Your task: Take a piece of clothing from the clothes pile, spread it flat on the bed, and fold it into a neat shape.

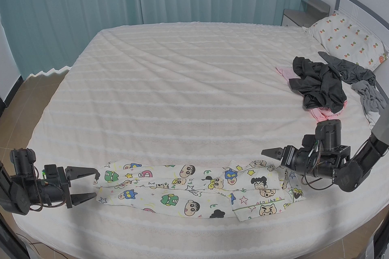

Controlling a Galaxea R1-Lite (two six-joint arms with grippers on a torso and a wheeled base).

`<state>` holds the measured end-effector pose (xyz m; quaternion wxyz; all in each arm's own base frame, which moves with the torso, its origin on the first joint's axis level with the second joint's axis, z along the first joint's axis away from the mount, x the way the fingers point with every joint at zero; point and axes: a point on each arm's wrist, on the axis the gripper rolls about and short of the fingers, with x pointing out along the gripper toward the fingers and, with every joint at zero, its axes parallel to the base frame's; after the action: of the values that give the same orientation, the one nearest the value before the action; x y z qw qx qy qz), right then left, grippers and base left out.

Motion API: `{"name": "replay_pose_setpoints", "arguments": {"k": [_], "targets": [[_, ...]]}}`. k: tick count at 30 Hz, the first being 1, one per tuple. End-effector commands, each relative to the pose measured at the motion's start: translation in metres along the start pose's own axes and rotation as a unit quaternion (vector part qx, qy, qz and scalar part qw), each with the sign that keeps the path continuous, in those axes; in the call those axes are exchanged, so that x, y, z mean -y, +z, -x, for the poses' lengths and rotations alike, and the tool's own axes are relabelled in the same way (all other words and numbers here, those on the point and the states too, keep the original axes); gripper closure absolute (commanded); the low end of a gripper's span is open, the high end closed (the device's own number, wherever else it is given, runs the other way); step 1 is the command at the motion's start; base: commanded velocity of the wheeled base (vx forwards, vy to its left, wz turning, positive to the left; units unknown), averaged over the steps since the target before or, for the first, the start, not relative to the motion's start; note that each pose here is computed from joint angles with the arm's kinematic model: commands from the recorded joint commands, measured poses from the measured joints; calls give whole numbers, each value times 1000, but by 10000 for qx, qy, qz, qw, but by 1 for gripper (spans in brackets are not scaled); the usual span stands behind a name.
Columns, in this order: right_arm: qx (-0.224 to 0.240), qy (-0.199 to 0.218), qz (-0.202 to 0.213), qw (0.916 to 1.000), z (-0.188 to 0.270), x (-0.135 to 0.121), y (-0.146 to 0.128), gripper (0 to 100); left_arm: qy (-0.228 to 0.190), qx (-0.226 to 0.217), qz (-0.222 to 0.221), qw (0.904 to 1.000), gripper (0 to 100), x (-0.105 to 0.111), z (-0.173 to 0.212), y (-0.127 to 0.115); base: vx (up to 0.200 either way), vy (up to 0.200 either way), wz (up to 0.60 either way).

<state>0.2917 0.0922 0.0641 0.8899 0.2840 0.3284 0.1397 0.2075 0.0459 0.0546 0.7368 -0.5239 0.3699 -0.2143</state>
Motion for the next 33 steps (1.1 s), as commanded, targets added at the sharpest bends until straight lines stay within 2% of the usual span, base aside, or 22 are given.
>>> {"name": "replay_pose_setpoints", "arguments": {"k": [1,10,11,21,26,33], "targets": [[-447,-286,-89,9985,-27,18,-14,0,139,-128,251,9995,0,-18,-3,-4,0,0,0],[-652,-264,-2,9975,-35,14,-28,0,145,-158,223,9995,0,-18,-3,-5,0,0,0],[-640,-257,-2,9976,-35,13,-27,100,147,-161,222,9995,0,-18,-3,-6,0,0,0],[-615,-579,14,9964,-26,19,-36,100,160,-176,232,9994,0,-19,-3,-8,0,0,0],[-258,-579,112,9979,-15,21,-37,100,162,-178,231,9994,0,-19,-3,-8,0,0,0],[-260,-564,574,9964,-14,37,-60,100,184,-203,82,9996,0,-20,-3,-9,0,0,0]]}}
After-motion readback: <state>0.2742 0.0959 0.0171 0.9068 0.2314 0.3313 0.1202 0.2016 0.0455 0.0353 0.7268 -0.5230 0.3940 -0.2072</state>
